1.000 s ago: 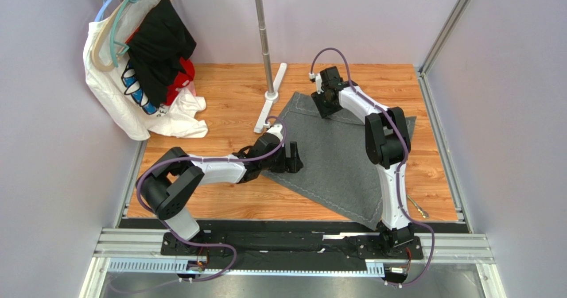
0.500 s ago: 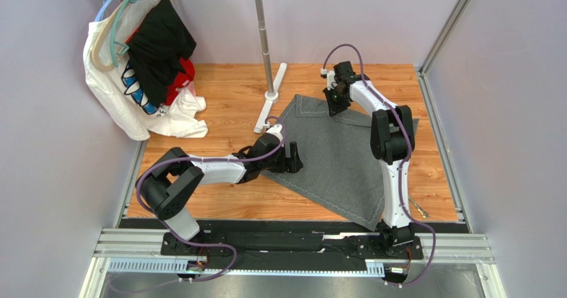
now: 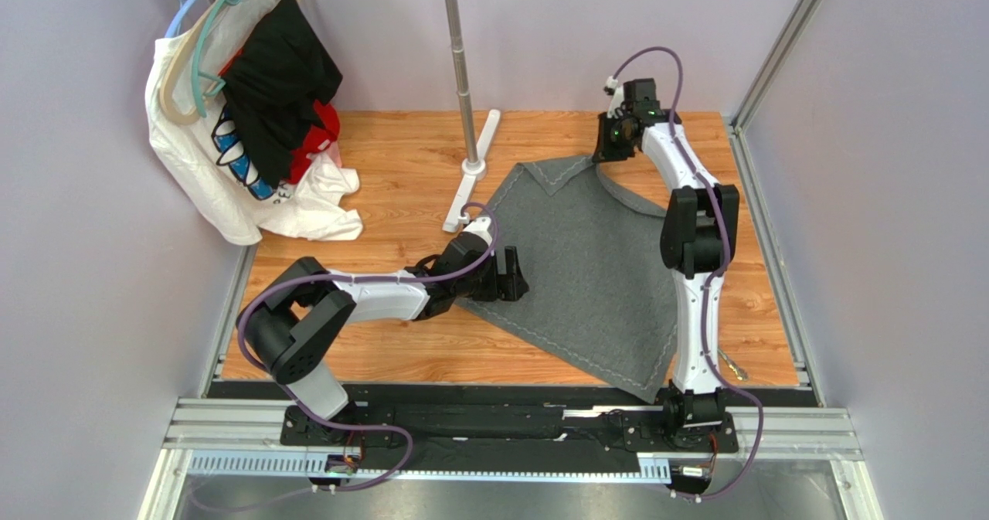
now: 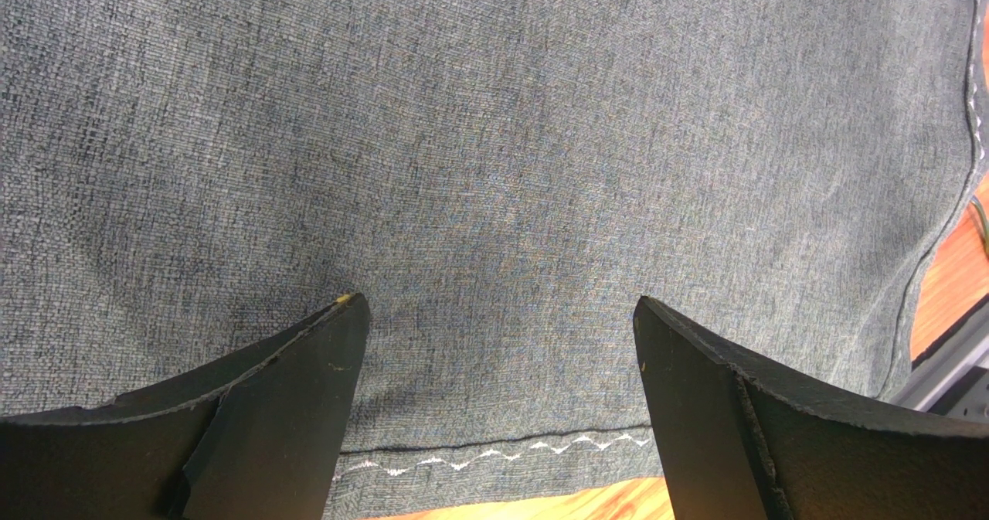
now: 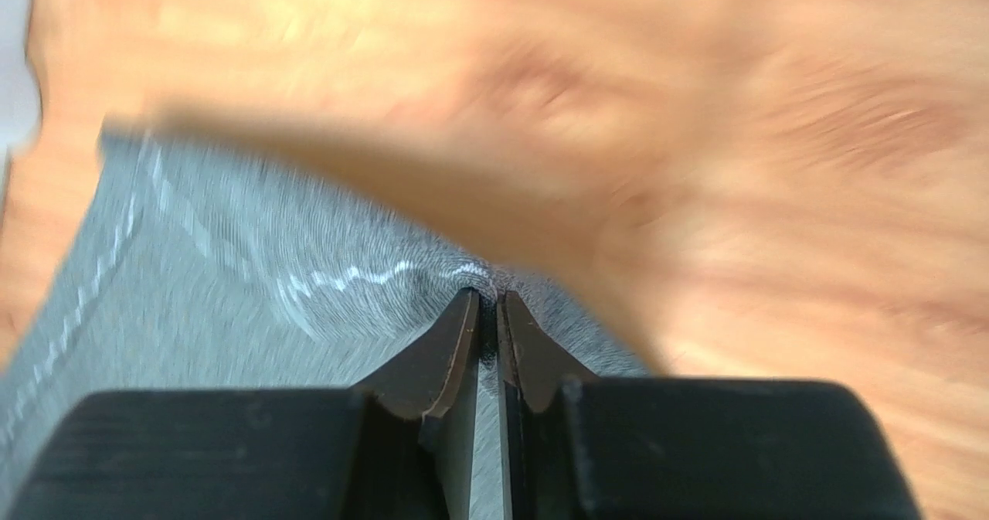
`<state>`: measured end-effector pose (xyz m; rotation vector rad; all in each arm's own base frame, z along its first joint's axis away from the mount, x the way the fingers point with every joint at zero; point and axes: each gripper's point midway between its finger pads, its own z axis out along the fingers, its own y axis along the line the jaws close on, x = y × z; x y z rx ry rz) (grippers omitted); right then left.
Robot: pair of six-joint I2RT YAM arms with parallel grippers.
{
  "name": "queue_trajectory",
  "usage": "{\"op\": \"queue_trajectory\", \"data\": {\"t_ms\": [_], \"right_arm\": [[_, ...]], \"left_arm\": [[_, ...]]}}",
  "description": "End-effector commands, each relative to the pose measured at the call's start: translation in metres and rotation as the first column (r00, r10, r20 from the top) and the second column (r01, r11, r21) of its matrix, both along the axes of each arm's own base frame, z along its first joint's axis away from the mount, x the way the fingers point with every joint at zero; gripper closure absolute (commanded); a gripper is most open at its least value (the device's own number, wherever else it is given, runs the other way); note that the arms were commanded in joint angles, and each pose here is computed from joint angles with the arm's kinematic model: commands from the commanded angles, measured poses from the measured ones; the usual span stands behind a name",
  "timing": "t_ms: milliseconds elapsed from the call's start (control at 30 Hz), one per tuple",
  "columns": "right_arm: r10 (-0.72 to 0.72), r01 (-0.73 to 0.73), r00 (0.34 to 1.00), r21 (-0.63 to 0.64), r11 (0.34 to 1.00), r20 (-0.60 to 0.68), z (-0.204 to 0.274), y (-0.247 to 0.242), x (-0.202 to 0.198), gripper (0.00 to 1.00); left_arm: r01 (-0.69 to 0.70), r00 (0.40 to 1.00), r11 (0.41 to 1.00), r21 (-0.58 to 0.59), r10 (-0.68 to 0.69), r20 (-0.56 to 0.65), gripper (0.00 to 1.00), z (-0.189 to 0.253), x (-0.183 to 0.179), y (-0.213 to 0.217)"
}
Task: Fold the napkin, place the utensils inside, and roll it up
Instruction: Flatten the napkin out
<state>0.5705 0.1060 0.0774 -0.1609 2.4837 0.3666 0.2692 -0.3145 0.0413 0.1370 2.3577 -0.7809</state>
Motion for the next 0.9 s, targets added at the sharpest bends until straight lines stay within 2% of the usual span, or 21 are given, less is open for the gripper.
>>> {"op": "queue_trajectory", "data": {"t_ms": [0,67,133,200,267,300,333,400,433,467,500,533,567,600,767,867], "right_arm": [[-0.147,0.138,0.986,0.107,0.985,0.084,0.013,-0.023,0.045,0.86],[-0.190,0.177,0.978,0.130,0.976,0.092,0.011,-0.033,0.054,0.85],[-0.221,0.201,0.968,0.155,0.967,0.123,0.019,-0.041,0.065,0.78],[-0.258,0.232,0.958,0.192,0.954,0.125,0.020,-0.043,0.073,0.61],[-0.269,0.235,0.955,0.233,0.944,0.124,0.026,-0.039,0.076,0.50],[-0.270,0.232,0.953,0.244,0.942,0.136,0.031,-0.038,0.078,0.48],[-0.294,0.253,0.945,0.252,0.934,0.142,0.035,-0.056,0.079,0.47],[-0.285,0.230,0.936,0.257,0.939,0.205,0.066,-0.056,0.077,0.46],[-0.281,0.230,0.941,0.250,0.941,0.191,0.060,-0.055,0.069,0.46],[-0.274,0.223,0.942,0.246,0.943,0.196,0.063,-0.054,0.064,0.46],[-0.258,0.196,0.932,0.245,0.949,0.254,0.094,-0.052,0.058,0.46],[-0.240,0.189,0.947,0.234,0.954,0.214,0.078,-0.046,0.044,0.46],[-0.231,0.180,0.949,0.230,0.956,0.217,0.084,-0.046,0.036,0.46],[-0.187,0.135,0.956,0.228,0.964,0.226,0.098,-0.024,0.022,0.46],[-0.058,0.038,0.991,0.156,0.987,0.124,0.057,0.034,-0.036,0.46],[-0.007,-0.005,0.996,0.124,0.992,0.090,0.039,0.064,-0.050,0.48]], "left_arm": [[-0.007,0.998,0.999,0.043,0.009,-0.056,0.06,-0.016,-0.007,0.006],[-0.010,0.998,0.999,0.043,0.013,-0.054,0.06,-0.015,-0.006,0.005],[-0.009,0.999,0.999,0.044,0.012,-0.053,0.06,-0.014,-0.006,0.005],[-0.009,0.998,0.999,0.044,0.012,-0.057,0.06,-0.014,-0.006,0.005],[-0.009,0.998,0.999,0.048,0.012,-0.060,0.06,-0.015,-0.006,0.005],[-0.008,0.998,0.999,0.051,0.011,-0.061,0.06,-0.015,-0.007,0.006],[-0.010,0.998,0.999,0.050,0.013,-0.060,0.06,-0.015,-0.006,0.006],[-0.009,0.998,0.999,0.048,0.012,-0.058,0.06,-0.013,-0.007,0.006],[-0.009,0.998,0.999,0.048,0.012,-0.058,0.06,-0.013,-0.007,0.006],[-0.008,0.999,0.999,0.045,0.011,-0.053,0.06,-0.011,-0.007,0.006],[-0.004,0.999,0.999,0.041,0.006,-0.046,0.06,-0.009,-0.006,0.005],[-0.001,0.999,0.999,0.036,0.003,-0.042,0.06,-0.006,-0.005,0.004],[0.004,0.999,0.999,0.033,-0.003,-0.043,0.06,-0.006,-0.006,0.003],[0.007,0.999,1.000,0.027,-0.006,-0.035,0.06,-0.002,-0.005,0.002],[0.026,1.000,1.000,-0.001,-0.026,-0.013,0.06,0.010,-0.001,-0.006],[0.039,0.999,0.999,-0.006,-0.039,-0.002,0.06,0.014,0.001,-0.009]]}}
